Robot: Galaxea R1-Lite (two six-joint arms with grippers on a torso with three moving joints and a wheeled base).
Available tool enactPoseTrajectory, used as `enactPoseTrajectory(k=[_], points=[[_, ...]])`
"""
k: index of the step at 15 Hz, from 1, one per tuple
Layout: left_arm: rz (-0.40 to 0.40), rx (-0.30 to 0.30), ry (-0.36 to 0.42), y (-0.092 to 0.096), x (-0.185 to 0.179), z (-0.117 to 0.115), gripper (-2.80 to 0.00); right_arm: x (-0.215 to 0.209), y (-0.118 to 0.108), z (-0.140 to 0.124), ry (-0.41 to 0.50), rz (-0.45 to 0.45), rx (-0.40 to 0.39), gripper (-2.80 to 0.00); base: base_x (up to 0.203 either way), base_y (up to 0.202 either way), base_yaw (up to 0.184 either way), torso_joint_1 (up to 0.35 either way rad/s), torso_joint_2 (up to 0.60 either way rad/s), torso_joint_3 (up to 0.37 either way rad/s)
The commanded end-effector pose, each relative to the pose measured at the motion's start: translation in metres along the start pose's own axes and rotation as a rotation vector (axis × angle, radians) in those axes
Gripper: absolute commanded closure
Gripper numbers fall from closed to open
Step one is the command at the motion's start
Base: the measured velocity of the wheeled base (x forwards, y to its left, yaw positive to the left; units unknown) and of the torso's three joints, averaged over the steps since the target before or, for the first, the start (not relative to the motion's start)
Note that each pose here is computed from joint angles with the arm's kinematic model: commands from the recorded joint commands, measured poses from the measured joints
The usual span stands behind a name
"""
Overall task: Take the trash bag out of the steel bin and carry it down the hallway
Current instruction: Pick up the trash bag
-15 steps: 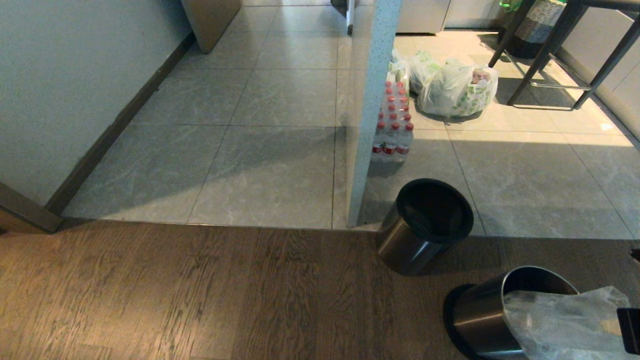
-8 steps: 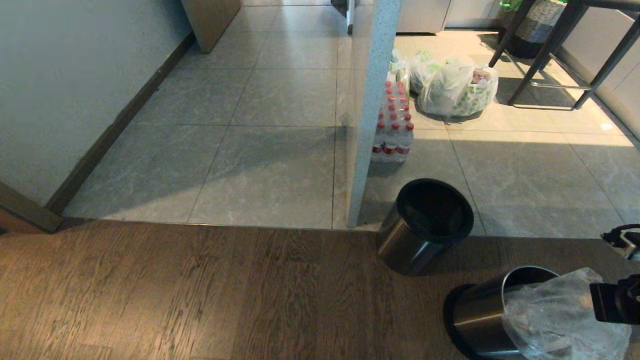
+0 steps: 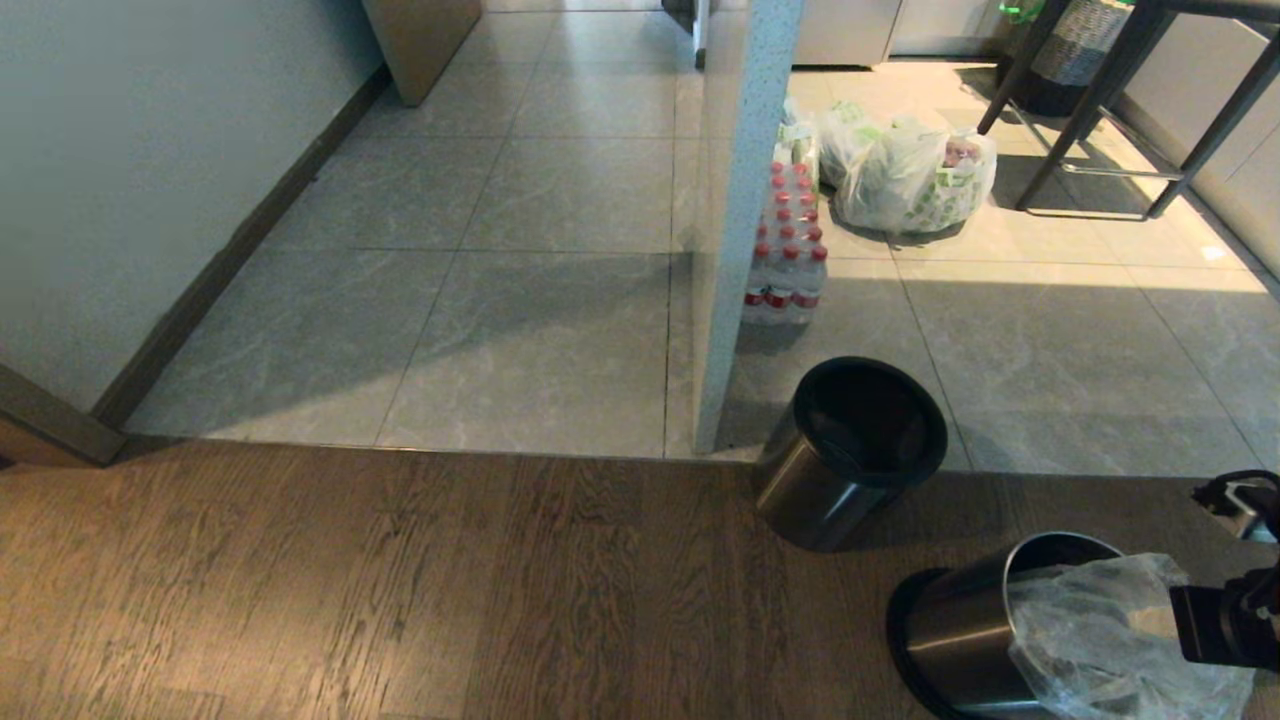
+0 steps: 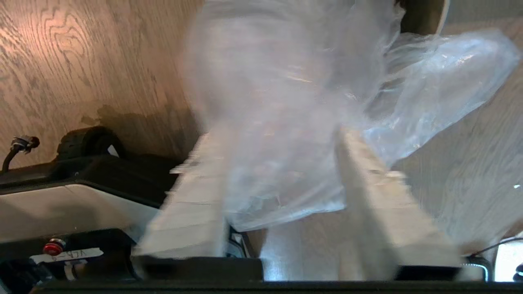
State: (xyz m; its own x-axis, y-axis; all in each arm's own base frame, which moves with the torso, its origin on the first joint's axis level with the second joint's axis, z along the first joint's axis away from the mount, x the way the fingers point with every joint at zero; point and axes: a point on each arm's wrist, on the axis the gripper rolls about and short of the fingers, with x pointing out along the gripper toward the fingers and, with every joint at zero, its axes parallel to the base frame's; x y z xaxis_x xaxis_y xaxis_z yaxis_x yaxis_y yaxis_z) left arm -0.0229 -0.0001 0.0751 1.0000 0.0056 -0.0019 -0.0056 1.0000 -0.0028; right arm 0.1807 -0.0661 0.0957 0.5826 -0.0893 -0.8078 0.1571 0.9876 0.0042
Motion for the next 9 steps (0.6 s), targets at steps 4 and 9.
enactPoseTrajectory(k=[4, 9], points=[[0.001, 0.000, 0.004, 0.000, 0.000, -0.001, 0.00, -0.029, 0.002, -0.002, -0.111, -0.030, -0.059, -2.80, 0.000, 0.000, 0.000, 0.000, 0.00, 0.000], [0.001, 0.000, 0.004, 0.000, 0.000, -0.001, 0.00, -0.027, 0.001, -0.011, -0.086, -0.038, -0.116, -2.80, 0.000, 0.000, 0.000, 0.000, 0.00, 0.000]])
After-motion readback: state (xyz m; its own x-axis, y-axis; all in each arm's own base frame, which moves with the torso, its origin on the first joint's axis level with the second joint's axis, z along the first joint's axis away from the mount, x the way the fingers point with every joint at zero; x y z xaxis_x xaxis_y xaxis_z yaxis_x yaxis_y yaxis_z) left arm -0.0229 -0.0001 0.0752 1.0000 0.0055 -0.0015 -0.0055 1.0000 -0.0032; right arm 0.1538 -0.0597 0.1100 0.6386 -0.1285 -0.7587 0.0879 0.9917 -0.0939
